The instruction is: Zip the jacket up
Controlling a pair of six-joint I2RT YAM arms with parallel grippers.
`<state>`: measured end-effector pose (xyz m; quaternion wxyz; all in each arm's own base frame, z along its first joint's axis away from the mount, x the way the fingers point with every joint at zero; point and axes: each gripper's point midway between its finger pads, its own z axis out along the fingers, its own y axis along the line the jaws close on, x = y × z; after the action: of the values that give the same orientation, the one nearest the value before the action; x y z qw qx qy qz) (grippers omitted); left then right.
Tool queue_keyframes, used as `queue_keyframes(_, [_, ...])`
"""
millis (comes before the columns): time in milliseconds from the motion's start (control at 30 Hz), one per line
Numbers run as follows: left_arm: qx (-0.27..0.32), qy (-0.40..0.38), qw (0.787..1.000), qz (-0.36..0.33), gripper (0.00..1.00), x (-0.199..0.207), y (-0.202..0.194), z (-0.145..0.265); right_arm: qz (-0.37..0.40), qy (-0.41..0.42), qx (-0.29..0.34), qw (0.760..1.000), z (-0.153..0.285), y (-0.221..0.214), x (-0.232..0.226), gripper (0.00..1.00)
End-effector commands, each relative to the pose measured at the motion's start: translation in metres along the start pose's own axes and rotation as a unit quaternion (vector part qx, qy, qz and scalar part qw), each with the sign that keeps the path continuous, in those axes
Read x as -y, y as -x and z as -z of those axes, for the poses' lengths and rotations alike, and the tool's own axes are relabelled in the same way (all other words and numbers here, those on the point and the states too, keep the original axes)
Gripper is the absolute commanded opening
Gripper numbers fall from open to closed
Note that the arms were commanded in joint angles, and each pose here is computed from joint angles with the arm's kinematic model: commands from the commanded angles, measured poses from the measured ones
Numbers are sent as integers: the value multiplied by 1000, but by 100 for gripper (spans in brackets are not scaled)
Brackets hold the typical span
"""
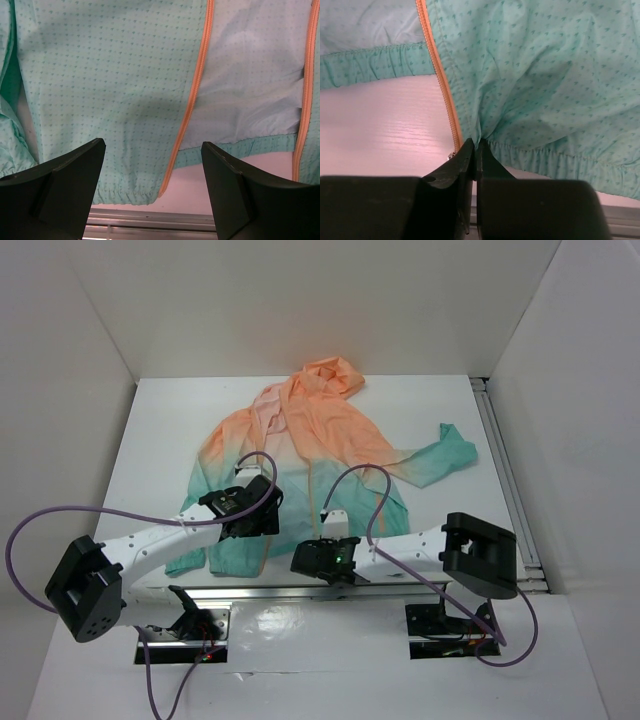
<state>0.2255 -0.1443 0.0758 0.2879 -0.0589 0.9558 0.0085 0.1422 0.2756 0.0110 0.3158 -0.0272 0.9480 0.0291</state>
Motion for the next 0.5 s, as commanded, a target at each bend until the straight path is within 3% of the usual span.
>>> queue_keyframes(0, [12, -3, 1000, 12, 91, 4, 10, 6, 16, -16, -67, 997, -12, -46, 10, 4])
queue_keyframes(67, [12, -3, 1000, 12, 91, 4, 10, 6, 22, -17, -68, 997, -13, -46, 8, 14])
queue_keyframes(233, [9, -2, 1000, 11, 91, 6, 7, 5, 39, -13, -37, 998, -15, -39, 0, 15])
queue_keyframes(267, [9, -2, 1000, 11, 91, 6, 7, 5, 48, -9, -27, 998, -13, -37, -4, 12])
queue_keyframes(300, [6, 1, 1000, 9, 91, 6, 5, 3, 49, -6, -15, 999, -13, -35, -6, 0])
queue_keyframes(467, [9, -5, 1000, 12, 91, 10, 6, 4, 49, 23, 117, 992, -11, -4, -11, 0])
